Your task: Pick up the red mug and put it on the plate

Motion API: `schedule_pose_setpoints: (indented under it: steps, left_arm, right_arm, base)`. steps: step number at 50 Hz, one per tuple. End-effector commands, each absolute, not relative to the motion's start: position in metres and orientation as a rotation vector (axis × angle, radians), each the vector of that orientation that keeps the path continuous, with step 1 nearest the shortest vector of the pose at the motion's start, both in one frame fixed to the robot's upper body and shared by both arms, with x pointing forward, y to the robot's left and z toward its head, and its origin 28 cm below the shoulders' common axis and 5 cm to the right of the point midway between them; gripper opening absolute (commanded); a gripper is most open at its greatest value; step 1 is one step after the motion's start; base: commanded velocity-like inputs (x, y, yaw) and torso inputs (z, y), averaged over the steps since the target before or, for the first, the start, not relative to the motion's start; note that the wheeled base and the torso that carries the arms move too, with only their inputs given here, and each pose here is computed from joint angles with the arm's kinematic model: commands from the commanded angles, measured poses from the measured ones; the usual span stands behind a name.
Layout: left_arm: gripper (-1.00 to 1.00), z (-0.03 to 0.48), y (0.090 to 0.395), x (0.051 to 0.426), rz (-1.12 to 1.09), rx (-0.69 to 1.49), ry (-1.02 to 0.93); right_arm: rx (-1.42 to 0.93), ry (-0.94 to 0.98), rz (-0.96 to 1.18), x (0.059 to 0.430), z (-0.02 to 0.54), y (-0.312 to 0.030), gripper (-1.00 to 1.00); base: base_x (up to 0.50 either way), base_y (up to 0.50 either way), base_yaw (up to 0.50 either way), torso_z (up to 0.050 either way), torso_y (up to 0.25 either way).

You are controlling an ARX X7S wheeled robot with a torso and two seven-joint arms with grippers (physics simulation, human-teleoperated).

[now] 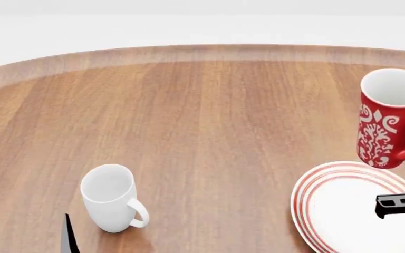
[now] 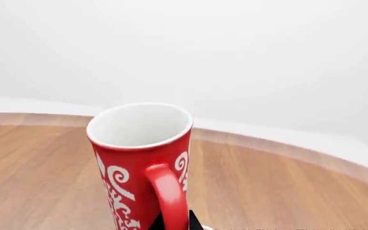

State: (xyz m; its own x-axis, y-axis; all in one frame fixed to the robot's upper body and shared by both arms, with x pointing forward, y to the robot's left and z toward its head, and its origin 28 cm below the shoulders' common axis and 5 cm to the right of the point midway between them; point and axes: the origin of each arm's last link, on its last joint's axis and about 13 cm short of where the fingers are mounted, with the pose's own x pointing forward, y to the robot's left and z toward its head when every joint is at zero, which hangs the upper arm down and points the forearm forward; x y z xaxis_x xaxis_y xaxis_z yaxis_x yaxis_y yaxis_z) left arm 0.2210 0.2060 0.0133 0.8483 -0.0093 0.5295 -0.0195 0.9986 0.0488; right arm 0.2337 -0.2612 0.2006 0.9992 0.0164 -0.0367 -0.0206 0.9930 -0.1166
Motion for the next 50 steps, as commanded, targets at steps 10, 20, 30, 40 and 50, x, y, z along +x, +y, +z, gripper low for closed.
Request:
schedule_pose_setpoints:
  steps: [10,20,30,40,50]
  left_arm:
    - [1.00,0.013,0.206,0.221,0.006,0.054,-0.563]
    - [1.00,0.013,0.206,0.221,0.004,0.055,-0.566]
    - [1.00,0.013,0.206,0.221,0.003,0.057,-0.568]
    - [1.00,0.013,0.206,0.221,0.003,0.059,-0.568]
    - [1.00,0.013,0.206,0.221,0.002,0.061,-0.568]
  right_arm:
    - [-0.083,0.044,0.009,0.267,0.200,-0.284,-1.00]
    - [-0.064,0.047,-0.007,0.285,0.190,-0.288,-1.00]
    - [-0.089,0.053,-0.008,0.297,0.183,-0.292,-1.00]
    - [-0.072,0.067,-0.005,0.307,0.172,-0.296,-1.00]
    - [-0.056,0.077,0.004,0.319,0.163,-0.294,-1.00]
  base:
    - [0.00,0.00,0.00,0.000,0.000]
    - [0.00,0.00,0.00,0.000,0.000]
    - [0.00,0.00,0.00,0.000,0.001]
    - [0.00,0.00,0.00,0.000,0.000]
    - [0.00,0.00,0.00,0.000,0.000]
